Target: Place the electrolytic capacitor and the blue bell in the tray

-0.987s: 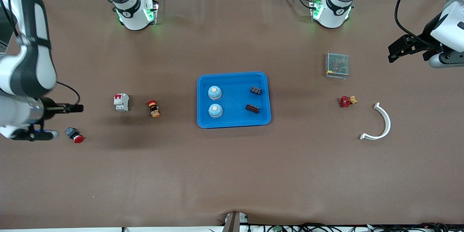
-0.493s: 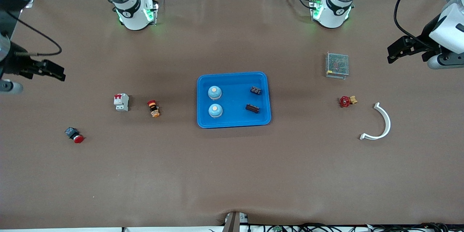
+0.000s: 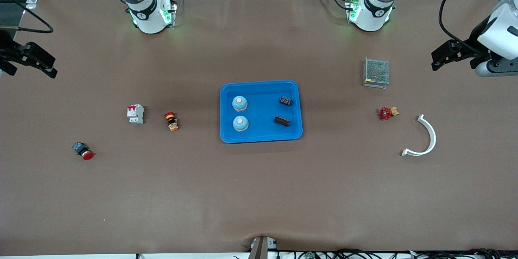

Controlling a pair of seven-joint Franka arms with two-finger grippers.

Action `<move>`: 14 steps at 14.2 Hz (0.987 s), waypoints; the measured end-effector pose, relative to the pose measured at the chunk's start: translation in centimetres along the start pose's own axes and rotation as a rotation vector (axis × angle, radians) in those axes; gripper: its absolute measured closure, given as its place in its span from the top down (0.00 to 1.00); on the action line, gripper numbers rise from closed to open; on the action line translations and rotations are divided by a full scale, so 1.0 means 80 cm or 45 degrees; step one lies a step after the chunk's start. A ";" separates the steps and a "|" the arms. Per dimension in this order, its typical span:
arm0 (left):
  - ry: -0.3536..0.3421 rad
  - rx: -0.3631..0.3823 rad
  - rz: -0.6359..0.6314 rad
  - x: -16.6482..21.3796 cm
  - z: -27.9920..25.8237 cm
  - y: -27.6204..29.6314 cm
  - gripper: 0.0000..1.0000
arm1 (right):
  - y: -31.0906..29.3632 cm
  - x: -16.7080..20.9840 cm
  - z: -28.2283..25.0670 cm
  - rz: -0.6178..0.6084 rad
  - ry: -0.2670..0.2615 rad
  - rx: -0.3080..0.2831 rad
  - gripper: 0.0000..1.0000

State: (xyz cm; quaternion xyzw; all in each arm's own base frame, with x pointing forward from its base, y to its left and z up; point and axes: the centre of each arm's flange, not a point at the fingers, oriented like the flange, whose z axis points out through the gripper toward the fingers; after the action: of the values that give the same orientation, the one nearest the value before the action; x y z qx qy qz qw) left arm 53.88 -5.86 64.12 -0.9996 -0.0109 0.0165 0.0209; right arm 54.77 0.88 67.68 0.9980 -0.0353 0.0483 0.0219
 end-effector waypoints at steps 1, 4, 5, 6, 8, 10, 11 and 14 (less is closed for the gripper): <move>0.001 0.000 0.000 0.000 0.000 0.000 1.00 | 0.004 0.001 0.000 0.015 0.000 0.033 1.00; 0.008 -0.001 -0.002 0.000 -0.004 -0.001 1.00 | 0.020 0.004 0.001 0.059 0.003 0.109 1.00; 0.010 -0.001 -0.002 0.000 -0.005 -0.001 1.00 | 0.022 0.004 0.001 0.062 0.006 0.109 1.00; 0.010 -0.001 -0.002 0.000 -0.005 -0.001 1.00 | 0.022 0.005 0.001 0.063 0.009 0.109 1.00; 0.010 -0.001 -0.002 0.000 -0.005 -0.001 1.00 | 0.022 0.007 0.000 0.063 0.023 0.110 1.00; 0.010 -0.001 -0.002 0.000 -0.005 -0.001 1.00 | 0.022 0.009 -0.001 0.064 0.042 0.112 1.00; 0.010 -0.001 -0.002 0.000 -0.005 -0.001 1.00 | 0.022 0.009 0.000 0.064 0.044 0.111 1.00; 0.011 -0.001 -0.002 0.000 -0.005 -0.001 1.00 | 0.023 0.009 0.008 0.043 0.011 0.099 1.00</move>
State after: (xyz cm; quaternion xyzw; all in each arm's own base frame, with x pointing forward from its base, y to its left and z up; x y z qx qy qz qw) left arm 53.88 -5.80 64.53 -0.9997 -0.0116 0.0122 0.0203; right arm 55.40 -1.07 67.21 0.9971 -0.0502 0.0543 -0.0175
